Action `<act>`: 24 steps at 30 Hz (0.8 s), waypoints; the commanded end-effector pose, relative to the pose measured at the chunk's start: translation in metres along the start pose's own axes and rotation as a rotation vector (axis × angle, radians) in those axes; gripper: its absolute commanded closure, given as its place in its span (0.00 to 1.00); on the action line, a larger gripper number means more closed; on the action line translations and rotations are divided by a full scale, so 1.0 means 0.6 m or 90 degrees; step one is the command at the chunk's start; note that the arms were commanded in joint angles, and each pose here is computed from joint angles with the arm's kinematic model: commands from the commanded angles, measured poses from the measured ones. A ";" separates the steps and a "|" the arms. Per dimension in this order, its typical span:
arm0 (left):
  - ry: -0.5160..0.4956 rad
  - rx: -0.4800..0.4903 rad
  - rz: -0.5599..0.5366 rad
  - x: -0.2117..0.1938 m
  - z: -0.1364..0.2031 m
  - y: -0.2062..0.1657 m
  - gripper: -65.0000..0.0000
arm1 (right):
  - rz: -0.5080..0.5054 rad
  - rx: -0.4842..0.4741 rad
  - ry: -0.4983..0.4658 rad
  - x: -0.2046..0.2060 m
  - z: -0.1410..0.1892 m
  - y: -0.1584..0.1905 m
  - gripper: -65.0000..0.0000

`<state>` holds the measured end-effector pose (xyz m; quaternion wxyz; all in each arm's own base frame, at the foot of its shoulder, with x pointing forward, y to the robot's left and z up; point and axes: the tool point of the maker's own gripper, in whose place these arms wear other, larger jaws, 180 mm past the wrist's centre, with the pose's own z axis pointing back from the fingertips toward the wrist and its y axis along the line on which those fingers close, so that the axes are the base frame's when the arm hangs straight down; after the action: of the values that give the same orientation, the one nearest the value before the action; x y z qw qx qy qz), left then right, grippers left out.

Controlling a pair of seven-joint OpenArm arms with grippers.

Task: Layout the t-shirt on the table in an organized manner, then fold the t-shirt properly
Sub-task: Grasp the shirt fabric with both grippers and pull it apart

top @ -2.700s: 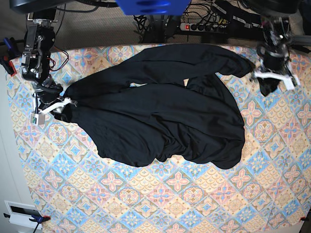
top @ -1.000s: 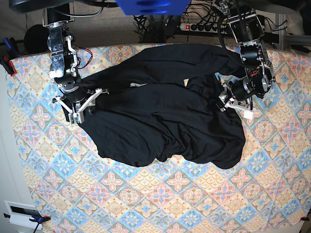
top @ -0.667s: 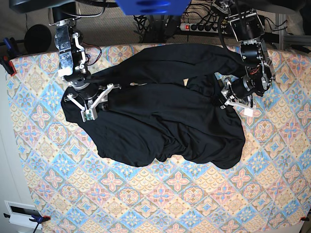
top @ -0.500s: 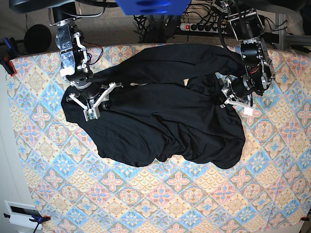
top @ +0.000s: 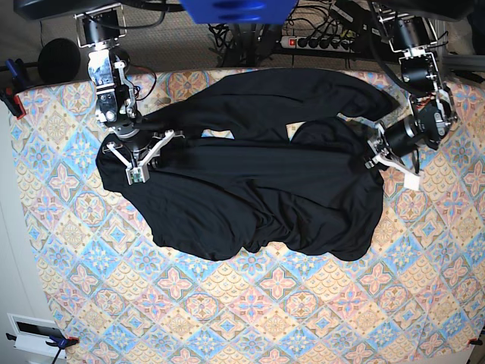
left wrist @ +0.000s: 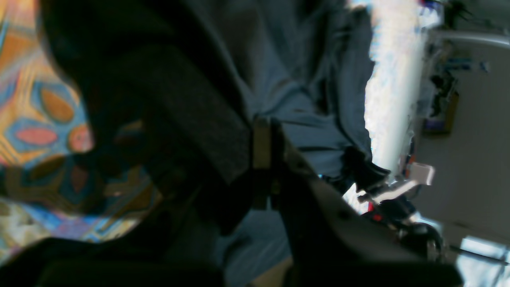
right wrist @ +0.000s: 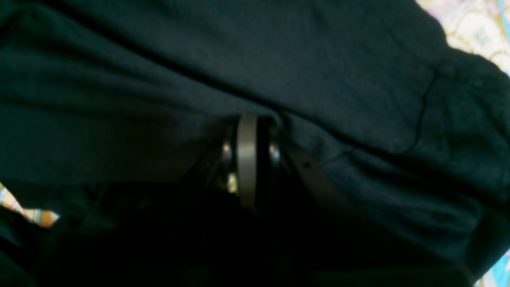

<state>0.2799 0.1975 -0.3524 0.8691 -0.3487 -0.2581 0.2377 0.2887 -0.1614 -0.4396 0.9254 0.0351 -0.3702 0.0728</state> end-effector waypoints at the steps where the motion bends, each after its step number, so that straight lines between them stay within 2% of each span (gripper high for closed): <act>1: -0.014 0.005 -0.025 0.018 0.016 -0.003 1.00 | 0.002 -0.022 0.087 -0.056 -0.001 -0.017 0.96; 3: -0.018 0.018 -0.047 0.028 0.029 -0.001 1.00 | -0.001 -0.026 0.102 -0.071 -0.005 -0.022 0.96; 6: -0.022 0.040 -0.071 0.045 0.046 0.007 1.00 | -0.001 -0.030 0.087 -0.047 -0.013 -0.028 0.96; 10: 0.003 0.072 -0.103 0.059 0.069 0.017 1.00 | 0.001 -0.031 0.071 -0.026 -0.017 -0.031 0.96; 15: -0.016 0.094 -0.131 0.095 0.087 0.017 0.98 | 0.001 -0.032 0.072 -0.026 -0.018 -0.031 0.96; 18: -0.021 0.102 -0.099 0.111 0.084 0.036 0.80 | 0.001 -0.031 0.073 -0.027 -0.018 -0.030 0.96; 20: -0.032 0.110 -0.043 0.122 0.090 0.068 0.68 | 0.001 -0.031 0.074 -0.027 -0.018 -0.030 0.96; 22: -0.044 0.110 0.013 0.122 0.094 0.098 0.61 | 0.001 -0.031 0.075 -0.028 -0.018 -0.030 0.96; 24: -0.065 0.103 0.079 0.120 0.098 0.127 0.59 | 0.001 -0.031 0.074 -0.028 -0.018 -0.030 0.96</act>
<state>0.2693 0.3155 -0.3681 0.8679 -0.2719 -0.2370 0.3416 0.3060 -0.1634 -0.4393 0.9242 0.0394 -0.3740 0.0664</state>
